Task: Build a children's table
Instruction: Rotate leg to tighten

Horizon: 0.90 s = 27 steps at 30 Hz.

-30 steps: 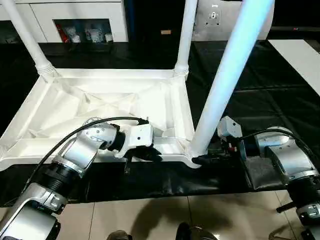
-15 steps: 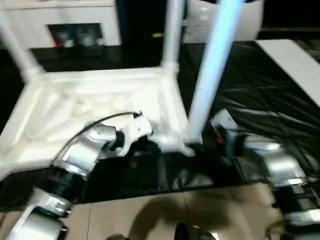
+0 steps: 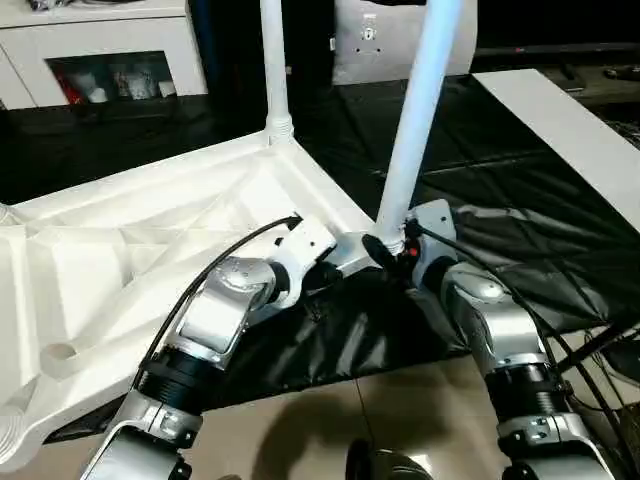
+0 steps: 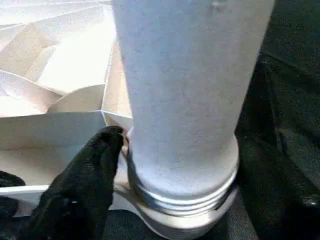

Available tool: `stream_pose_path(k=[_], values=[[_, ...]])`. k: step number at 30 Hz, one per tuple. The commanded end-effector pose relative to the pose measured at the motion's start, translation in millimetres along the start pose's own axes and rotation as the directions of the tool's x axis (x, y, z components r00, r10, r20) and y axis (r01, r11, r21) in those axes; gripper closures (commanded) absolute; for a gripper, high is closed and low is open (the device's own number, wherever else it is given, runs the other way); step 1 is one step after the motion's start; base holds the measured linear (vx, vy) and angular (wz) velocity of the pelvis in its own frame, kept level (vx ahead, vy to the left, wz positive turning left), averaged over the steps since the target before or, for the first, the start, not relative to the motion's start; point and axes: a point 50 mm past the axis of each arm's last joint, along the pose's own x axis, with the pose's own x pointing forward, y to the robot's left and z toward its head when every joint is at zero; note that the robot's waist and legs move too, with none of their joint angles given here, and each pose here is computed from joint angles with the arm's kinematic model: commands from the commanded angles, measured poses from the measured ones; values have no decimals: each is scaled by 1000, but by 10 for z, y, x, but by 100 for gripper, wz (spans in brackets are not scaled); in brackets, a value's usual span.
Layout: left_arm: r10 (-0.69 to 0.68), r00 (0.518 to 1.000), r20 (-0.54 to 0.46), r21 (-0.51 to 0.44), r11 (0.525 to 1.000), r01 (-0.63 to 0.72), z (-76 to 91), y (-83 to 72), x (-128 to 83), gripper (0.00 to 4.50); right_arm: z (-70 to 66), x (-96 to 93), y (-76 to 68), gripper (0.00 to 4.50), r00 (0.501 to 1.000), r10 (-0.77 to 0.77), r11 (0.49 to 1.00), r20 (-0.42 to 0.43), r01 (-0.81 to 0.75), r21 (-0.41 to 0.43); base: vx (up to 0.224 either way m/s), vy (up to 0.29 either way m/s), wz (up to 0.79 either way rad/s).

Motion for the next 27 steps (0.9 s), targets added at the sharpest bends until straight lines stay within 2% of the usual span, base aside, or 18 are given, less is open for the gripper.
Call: stream_pose_path(k=[1, 4, 5, 9, 11, 13, 17, 21, 24, 25, 27], values=[[28, 1000, 10, 44, 999, -29, 56, 47, -8, 450, 73, 0, 218, 49, 981, 185, 982, 59, -183, -34, 0, 0, 0], [-19, 1000, 4, 77, 997, 19, 3, 64, -62, 450, 86, -109, 86, 17, 977, 200, 975, 70, -192, -112, 0, 0, 0], [-19, 1000, 4, 77, 997, 19, 3, 64, -62, 450, 86, -109, 86, 10, 977, 200, 975, 70, -192, -112, 0, 0, 0], [-155, 988, -21, 149, 976, 157, -109, 95, -189, 450, 161, -345, -183, 4, 946, 320, 935, 60, -304, -184, 15, -41, -1], [-167, 986, -27, 151, 974, 169, -119, 102, -202, 450, 176, -376, -222, 4, 940, 338, 926, 52, -322, -197, 0, 0, 0], [-227, 972, -56, 202, 951, 233, -153, 143, -258, 450, 208, -456, -294, 4, 908, 418, 889, 16, -406, -212, 0, 0, 0], [-312, 947, -76, 240, 916, 321, -180, 166, -319, 450, 278, -515, -334, 4, 862, 507, 841, -5, -496, -215, 0, 0, 0], [-429, 896, -112, 301, 845, 442, -189, 164, -387, 450, 327, -538, -346, 4, 793, 606, 762, -68, -602, -239, 0, 0, 0], [-447, 886, -121, 299, 835, 462, -196, 165, -396, 450, 338, -537, -345, 4, 783, 616, 747, -84, -614, -255, 0, 0, 0], [-486, 861, -151, 319, 801, 507, -205, 151, -410, 450, 348, -540, -321, 4, 750, 651, 703, -122, -655, -276, 0, 0, 0], [-501, 850, -163, 331, 784, 525, -207, 145, -416, 450, 349, -545, -309, 4, 728, 671, 681, -138, -679, -274, 0, 0, 0]])
